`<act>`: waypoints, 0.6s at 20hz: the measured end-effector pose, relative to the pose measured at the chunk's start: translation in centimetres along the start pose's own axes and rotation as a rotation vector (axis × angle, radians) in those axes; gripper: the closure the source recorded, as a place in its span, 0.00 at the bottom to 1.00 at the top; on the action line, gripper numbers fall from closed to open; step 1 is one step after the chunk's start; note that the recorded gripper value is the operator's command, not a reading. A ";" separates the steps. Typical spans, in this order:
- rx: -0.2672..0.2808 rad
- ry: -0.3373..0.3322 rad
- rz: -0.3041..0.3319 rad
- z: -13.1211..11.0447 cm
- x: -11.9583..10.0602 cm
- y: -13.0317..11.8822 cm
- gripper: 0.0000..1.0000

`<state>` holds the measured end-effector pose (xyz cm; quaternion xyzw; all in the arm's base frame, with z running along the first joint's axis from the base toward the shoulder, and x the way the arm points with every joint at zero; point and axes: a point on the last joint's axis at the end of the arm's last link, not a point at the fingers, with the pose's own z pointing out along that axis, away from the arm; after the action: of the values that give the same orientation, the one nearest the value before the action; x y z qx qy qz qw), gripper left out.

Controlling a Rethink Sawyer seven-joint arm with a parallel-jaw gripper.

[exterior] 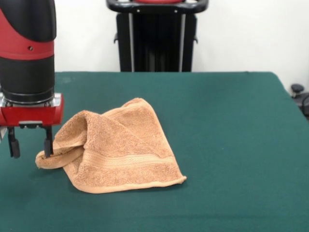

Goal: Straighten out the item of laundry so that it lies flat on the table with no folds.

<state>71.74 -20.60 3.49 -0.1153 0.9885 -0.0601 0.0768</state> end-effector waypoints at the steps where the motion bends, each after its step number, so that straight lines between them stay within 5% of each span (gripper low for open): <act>1: -0.002 0.001 0.002 0.2 0.0 0.0 0.00; 12: -0.048 0.036 0.006 3.7 1.6 1.7 0.00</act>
<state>70.40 -19.68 -0.58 -0.1130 0.9913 -0.0382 0.0562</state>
